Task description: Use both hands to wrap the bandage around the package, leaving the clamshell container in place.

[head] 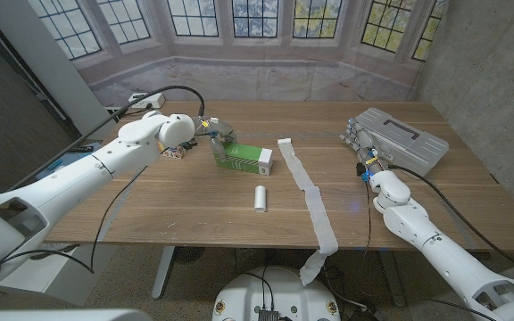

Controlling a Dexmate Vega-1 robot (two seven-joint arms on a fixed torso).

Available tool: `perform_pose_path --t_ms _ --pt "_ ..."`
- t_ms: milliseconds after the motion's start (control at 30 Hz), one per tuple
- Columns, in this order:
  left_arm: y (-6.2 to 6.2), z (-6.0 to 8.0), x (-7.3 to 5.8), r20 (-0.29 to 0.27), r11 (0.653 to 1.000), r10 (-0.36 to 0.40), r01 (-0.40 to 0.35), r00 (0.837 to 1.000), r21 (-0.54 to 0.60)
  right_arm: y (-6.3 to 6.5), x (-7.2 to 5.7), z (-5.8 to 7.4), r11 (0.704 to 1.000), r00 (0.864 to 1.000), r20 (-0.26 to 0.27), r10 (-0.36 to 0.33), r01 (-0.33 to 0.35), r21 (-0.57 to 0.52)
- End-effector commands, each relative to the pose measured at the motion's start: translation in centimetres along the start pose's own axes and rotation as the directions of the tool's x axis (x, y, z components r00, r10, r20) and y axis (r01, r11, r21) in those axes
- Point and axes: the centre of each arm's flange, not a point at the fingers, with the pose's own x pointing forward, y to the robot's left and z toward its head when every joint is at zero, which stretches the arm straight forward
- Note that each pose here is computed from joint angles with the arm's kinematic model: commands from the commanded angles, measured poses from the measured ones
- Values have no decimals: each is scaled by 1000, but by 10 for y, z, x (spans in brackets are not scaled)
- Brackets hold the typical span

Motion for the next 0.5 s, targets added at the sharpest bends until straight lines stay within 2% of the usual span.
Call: perform_pose_path --t_ms 33,500 --pt "5 5 -7 1 1000 19 -19 1000 -1 10 6 10 998 999 -2 54 -54 -39" --pt "1 10 -20 -17 999 39 -39 999 -29 27 14 25 982 991 -29 133 -136 -135"
